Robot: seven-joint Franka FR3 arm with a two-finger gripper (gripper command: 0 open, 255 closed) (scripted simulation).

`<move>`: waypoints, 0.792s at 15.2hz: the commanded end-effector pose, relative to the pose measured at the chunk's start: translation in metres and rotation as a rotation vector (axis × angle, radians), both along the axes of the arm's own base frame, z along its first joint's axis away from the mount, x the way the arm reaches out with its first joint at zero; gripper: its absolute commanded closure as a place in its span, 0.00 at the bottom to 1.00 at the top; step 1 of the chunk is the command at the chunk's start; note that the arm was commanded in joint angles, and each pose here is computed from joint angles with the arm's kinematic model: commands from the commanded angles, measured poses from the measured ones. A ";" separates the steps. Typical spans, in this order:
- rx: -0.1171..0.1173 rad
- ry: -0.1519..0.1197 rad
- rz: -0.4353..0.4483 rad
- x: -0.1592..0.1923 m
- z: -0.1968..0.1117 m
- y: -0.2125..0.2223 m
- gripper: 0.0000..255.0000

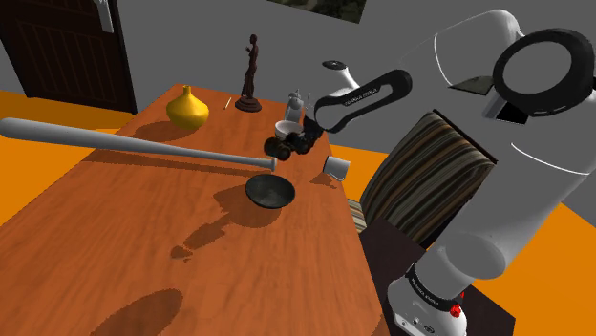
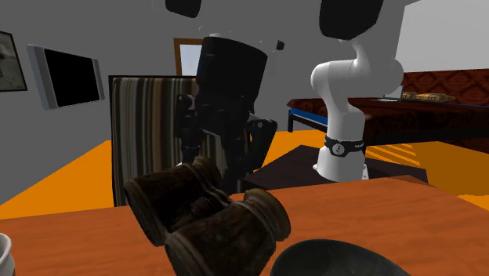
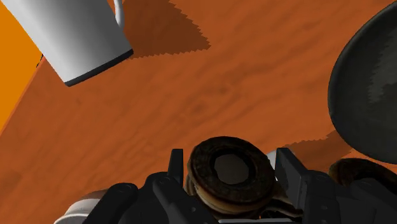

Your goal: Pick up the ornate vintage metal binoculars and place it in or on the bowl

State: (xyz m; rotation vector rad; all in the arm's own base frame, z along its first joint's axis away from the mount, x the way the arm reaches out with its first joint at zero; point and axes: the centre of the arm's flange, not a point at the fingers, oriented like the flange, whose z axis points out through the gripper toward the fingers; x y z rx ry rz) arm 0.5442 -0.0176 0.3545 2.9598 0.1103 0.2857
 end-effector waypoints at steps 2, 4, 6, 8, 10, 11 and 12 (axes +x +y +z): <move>0.000 -0.002 -0.001 -0.020 -0.001 0.032 1.00; 0.000 -0.002 -0.001 -0.034 -0.002 0.054 1.00; 0.000 -0.002 -0.001 -0.048 -0.002 0.077 1.00; 0.000 -0.002 -0.001 -0.063 -0.003 0.099 1.00; 0.000 -0.002 -0.001 -0.077 -0.003 0.121 1.00; 0.000 -0.002 -0.001 -0.087 -0.003 0.136 1.00; 0.000 -0.002 -0.001 -0.087 -0.009 0.136 1.00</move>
